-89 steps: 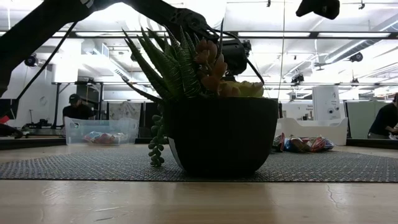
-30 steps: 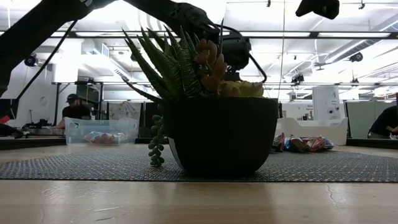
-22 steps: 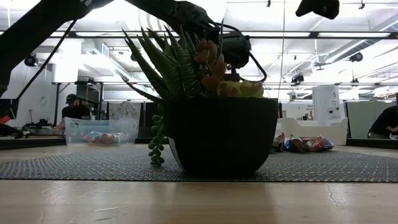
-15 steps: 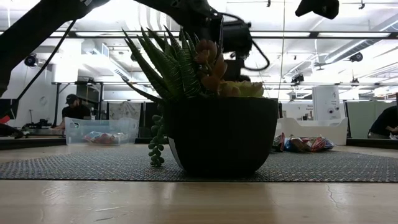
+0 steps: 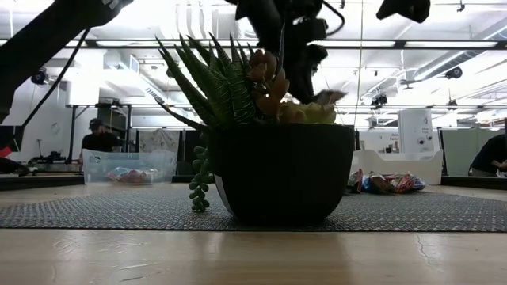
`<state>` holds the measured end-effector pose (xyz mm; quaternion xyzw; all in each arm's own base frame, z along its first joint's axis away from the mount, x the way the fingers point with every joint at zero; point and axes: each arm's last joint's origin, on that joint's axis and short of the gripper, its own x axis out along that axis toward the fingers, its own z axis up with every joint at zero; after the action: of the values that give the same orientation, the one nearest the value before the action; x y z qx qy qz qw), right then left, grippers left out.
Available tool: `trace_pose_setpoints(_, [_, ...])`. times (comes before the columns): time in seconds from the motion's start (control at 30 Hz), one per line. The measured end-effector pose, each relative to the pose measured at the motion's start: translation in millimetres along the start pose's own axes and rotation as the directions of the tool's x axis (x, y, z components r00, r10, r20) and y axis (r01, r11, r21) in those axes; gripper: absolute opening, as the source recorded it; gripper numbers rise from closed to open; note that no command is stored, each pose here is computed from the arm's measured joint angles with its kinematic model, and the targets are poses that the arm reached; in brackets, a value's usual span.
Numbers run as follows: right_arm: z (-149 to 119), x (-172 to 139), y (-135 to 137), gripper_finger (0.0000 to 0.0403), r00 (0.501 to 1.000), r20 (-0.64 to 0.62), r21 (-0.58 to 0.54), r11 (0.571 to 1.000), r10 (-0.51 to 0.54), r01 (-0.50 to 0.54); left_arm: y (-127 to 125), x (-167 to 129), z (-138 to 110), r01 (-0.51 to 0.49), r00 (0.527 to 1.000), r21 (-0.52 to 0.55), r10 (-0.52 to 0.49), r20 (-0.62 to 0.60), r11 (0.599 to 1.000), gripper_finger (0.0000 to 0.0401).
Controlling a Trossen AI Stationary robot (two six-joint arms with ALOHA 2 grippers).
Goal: Pick and place Granola Bars by type
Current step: Put the yellow granola bar into the white bin
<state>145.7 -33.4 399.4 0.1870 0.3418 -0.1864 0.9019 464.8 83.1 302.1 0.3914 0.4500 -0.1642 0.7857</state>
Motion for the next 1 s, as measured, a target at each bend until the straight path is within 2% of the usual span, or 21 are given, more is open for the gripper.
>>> trace_pose_setpoints(0.27, [16.9, -40.8, 3.7, 0.0009, 0.988, 0.145, -0.078, 0.996, 0.053, -0.042, 29.5, -32.9, -10.3, -0.117, 0.992, -0.117, 0.123, 0.04, 0.986, 0.0023])
trace_pose_setpoints(0.47, [25.7, -85.2, 4.2, 0.0009, 0.952, 0.29, -0.137, 0.989, 0.102, -0.064, 39.6, -39.1, -17.1, -0.172, 0.981, -0.198, 0.187, 0.058, 0.965, 0.0023])
trace_pose_setpoints(0.7, [24.3, -124.6, 1.4, 0.0009, 0.902, 0.408, -0.17, 0.983, 0.139, -0.074, 45.9, -43.4, -14.5, -0.222, 0.964, -0.233, 0.249, 0.093, 0.947, 0.0023])
trace_pose_setpoints(0.83, [19.4, -135.2, -1.9, 0.0008, 0.887, 0.445, -0.155, 0.986, 0.122, -0.058, 55.4, -46.8, -11.2, -0.289, 0.93, -0.286, 0.339, 0.142, 0.913, 0.0023])
trace_pose_setpoints(1.0, [14.9, -135.4, -4.2, 0.0009, 0.889, 0.447, -0.138, 0.99, 0.097, -0.039, 70.6, -54.0, -10.3, -0.33, 0.86, -0.407, 0.449, 0.243, 0.852, 0.0023])
